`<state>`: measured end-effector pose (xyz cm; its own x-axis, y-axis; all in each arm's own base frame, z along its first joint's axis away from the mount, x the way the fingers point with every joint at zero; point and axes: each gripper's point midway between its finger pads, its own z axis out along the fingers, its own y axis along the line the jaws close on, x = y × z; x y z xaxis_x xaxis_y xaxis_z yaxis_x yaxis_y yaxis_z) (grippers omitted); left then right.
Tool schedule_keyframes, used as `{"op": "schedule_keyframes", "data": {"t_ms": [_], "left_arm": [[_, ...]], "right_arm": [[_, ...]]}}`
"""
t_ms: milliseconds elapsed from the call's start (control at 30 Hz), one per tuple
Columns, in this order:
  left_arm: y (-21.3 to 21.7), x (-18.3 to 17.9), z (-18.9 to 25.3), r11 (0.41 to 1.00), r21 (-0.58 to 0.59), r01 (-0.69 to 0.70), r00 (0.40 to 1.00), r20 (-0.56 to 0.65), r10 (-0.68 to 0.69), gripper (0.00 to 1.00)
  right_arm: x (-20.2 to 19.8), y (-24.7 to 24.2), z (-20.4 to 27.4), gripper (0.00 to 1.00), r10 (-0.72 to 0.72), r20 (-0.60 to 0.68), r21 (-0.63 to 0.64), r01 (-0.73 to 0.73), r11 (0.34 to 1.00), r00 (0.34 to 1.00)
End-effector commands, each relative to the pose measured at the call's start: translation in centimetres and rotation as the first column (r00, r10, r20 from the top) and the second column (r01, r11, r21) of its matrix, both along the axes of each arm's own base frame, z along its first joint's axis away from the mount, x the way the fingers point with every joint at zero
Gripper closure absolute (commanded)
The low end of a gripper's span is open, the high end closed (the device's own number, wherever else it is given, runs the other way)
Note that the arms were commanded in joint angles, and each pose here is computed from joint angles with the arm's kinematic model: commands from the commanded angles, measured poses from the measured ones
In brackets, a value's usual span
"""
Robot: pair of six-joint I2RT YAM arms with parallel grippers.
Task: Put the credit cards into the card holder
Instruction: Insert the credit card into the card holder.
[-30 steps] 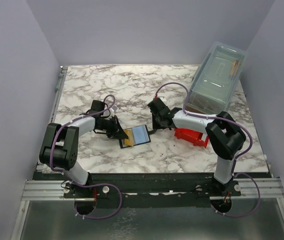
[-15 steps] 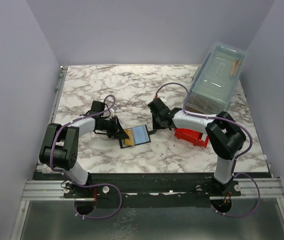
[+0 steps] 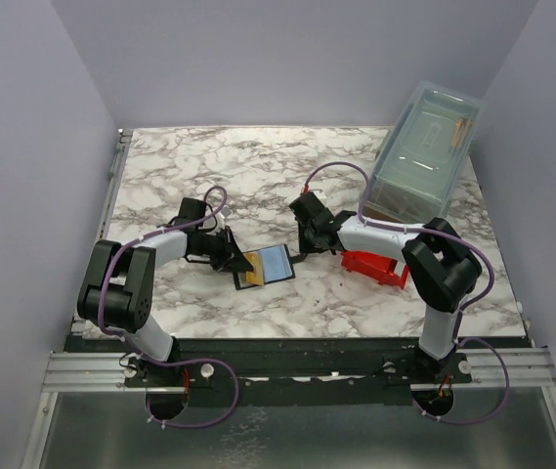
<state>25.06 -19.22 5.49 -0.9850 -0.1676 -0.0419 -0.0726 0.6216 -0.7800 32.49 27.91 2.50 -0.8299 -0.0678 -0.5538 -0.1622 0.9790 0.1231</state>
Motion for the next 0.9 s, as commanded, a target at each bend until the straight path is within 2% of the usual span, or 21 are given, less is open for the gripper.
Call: {"op": "schedule_keyframes", "data": {"t_ms": [0, 867], "left_arm": [[-0.5, -0.5, 0.3, 0.999, -0.038, 0.021, 1.000, 0.004, -0.021, 1.00], [-1.0, 0.9, -0.9, 0.998, -0.061, -0.001, 1.000, -0.017, 0.000, 1.00]], "right_arm": [[-0.5, -0.4, -1.3, 1.00, 0.003, -0.028, -0.018, -0.004, 1.000, 1.000], [-0.7, -0.2, -2.1, 1.00, 0.016, -0.045, -0.018, -0.017, 1.000, 0.999]]}}
